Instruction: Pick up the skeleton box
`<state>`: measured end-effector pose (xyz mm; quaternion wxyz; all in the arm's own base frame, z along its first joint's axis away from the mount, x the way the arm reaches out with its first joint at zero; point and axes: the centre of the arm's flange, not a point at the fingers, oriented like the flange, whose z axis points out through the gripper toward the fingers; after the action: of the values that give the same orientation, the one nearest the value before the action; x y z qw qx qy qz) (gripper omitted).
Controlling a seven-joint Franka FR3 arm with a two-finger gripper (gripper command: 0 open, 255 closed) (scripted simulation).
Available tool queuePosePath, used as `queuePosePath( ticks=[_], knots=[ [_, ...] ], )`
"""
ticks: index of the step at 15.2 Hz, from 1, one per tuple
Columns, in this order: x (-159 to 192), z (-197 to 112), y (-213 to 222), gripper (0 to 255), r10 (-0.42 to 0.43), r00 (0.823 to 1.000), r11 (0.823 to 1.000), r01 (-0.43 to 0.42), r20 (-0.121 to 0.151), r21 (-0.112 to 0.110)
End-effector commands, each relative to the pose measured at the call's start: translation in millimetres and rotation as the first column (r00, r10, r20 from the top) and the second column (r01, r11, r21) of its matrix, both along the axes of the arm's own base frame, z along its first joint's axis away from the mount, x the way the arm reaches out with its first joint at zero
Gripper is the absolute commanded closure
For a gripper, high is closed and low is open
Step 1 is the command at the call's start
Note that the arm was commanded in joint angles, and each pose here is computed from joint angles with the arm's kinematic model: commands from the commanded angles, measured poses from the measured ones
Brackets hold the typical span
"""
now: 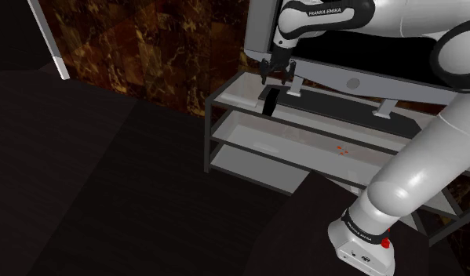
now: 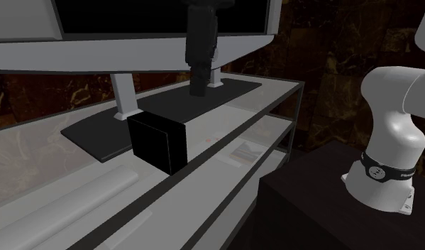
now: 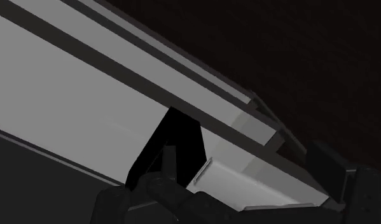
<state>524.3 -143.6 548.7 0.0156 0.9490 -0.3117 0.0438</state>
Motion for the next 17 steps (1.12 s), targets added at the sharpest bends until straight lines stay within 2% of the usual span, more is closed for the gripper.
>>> queuePosePath(
  ticks=[1, 5, 9, 17],
  knots=[
    [16.1, -12.3, -22.2, 0, -0.075, 0.997, 0.997, 0.075, -0.011, 0.016],
    [38.1, -38.3, -68.3, 0, -0.217, 0.975, 0.975, 0.219, -0.035, 0.046],
    [52.8, -66.2, -116.1, 0, -0.354, 0.933, 0.931, 0.358, -0.064, 0.072],
    [53.5, -108.0, -119.1, 0, -0.362, 0.93, 0.928, 0.366, -0.066, 0.074]
  ],
)
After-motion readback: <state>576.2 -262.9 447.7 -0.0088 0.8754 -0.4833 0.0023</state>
